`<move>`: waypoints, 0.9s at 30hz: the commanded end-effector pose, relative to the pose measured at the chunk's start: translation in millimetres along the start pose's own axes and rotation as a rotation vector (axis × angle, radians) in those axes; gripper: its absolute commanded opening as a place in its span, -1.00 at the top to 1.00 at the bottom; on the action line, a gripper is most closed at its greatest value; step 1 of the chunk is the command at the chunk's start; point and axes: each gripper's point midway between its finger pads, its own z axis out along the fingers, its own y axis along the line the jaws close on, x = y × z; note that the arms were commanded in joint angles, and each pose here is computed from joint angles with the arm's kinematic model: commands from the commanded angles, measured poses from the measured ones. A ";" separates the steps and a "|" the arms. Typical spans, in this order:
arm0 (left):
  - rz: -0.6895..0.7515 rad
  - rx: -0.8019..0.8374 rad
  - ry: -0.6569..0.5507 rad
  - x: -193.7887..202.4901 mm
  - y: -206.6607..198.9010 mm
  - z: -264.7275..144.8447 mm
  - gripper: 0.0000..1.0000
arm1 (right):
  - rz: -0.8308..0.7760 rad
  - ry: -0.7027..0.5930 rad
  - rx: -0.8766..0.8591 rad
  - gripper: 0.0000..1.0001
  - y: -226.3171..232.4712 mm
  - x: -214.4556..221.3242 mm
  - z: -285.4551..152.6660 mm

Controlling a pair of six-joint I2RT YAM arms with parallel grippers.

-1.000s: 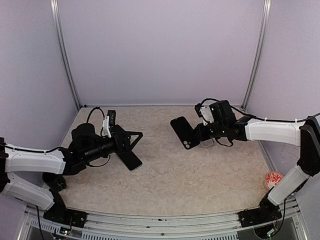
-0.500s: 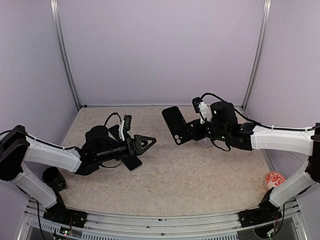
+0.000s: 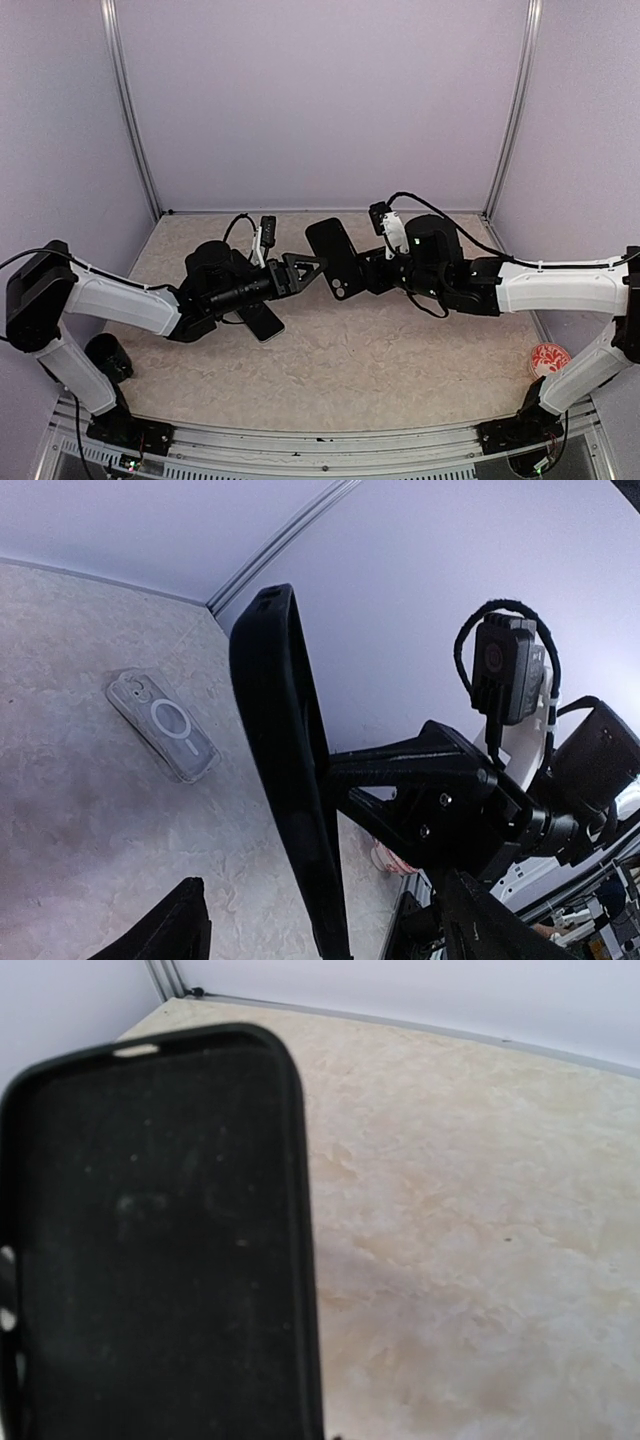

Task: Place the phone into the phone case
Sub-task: Pass from the right arm to the left

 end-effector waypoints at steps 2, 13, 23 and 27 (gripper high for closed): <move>-0.001 -0.015 -0.030 -9.9 -1.4 10.9 -0.51 | -0.011 -0.030 0.012 1.00 9.3 1.7 1.4; -0.035 0.010 -0.012 -1.0 2.8 17.7 0.20 | -0.035 -0.005 0.003 1.00 24.6 17.3 4.8; -0.047 0.010 0.003 4.4 6.4 20.3 0.68 | -0.044 -0.001 0.004 1.00 27.1 21.2 3.1; -0.052 0.013 0.010 7.0 7.4 20.2 0.72 | -0.046 0.007 0.005 0.98 26.4 24.3 3.1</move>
